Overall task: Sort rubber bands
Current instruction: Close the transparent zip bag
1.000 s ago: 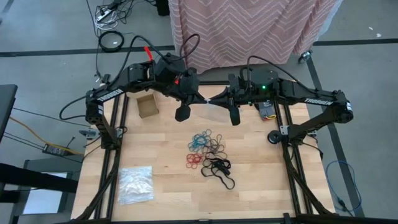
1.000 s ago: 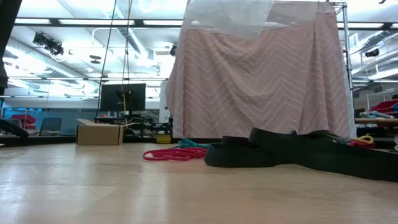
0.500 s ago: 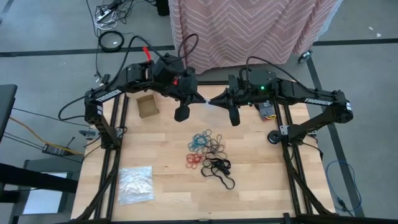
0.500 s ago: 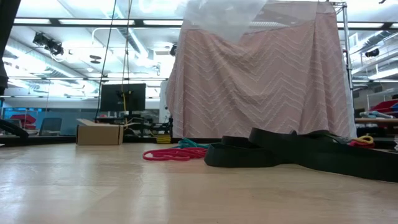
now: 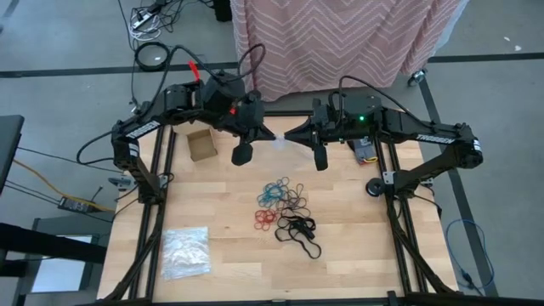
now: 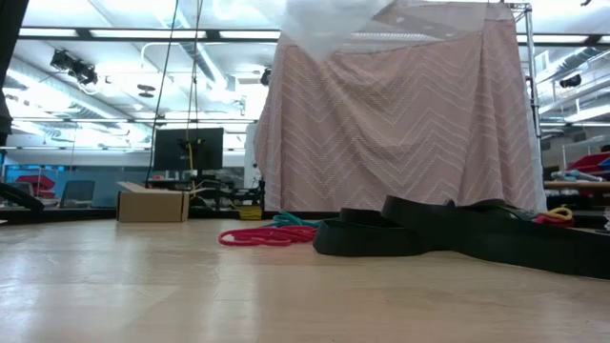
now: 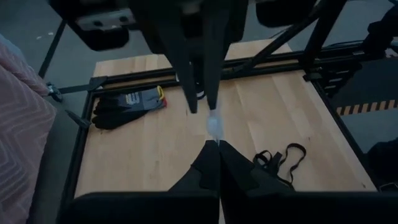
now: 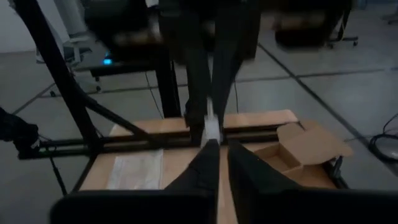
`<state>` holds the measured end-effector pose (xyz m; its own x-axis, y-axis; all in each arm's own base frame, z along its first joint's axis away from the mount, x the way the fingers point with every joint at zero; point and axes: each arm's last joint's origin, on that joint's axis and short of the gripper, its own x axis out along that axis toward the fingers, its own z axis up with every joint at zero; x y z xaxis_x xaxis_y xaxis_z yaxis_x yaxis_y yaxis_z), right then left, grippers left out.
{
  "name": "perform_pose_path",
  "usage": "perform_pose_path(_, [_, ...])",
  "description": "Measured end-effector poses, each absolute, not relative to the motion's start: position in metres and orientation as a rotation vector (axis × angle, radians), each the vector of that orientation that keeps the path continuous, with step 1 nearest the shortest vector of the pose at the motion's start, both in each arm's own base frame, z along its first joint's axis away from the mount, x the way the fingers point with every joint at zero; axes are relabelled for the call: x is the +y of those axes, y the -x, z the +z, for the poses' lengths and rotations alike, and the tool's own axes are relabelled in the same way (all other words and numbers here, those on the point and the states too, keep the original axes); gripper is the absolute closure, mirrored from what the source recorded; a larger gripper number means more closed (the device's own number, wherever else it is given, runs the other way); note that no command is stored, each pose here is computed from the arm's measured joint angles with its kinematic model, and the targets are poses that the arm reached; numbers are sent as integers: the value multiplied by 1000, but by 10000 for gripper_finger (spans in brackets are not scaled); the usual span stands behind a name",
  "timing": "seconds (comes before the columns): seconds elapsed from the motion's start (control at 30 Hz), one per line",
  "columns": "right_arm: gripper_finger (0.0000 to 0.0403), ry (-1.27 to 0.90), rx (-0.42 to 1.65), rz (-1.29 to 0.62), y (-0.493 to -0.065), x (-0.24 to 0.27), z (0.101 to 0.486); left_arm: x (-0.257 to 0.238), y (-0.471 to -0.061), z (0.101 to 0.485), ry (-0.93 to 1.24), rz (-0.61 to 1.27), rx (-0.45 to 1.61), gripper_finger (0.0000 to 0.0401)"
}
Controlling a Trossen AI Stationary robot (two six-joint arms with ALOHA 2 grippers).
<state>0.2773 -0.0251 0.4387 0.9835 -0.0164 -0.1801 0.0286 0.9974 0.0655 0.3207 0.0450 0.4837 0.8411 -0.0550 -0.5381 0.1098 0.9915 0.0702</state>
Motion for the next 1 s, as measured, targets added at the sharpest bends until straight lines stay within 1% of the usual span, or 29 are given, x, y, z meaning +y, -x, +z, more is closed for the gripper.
perform_pose_path(0.17, [296,-96,179,-25,-277,-25,439,45,-325,484,-109,-88,535,401])
perform_pose_path(0.23, [279,-100,179,-26,-277,-26,439,46,-326,485,-115,-88,524,401])
perform_pose_path(0.3, [269,-114,179,-28,-277,-26,439,46,-327,485,-125,-91,526,401])
perform_pose_path(0.4, [267,-119,176,-30,-277,-26,439,46,-327,485,-133,-92,518,401])
perform_pose_path(0.53, [293,-119,173,-30,-277,-26,439,46,-327,485,-135,-92,517,401])
perform_pose_path(0.83, [387,-123,174,10,-277,-28,440,46,-328,486,-140,-91,510,401])
perform_pose_path(0.9, [395,-123,172,10,-277,-28,440,46,-328,486,-140,-91,509,401])
perform_pose_path(1.0, [393,-130,181,7,-277,-28,439,46,-328,486,-140,-91,509,401])
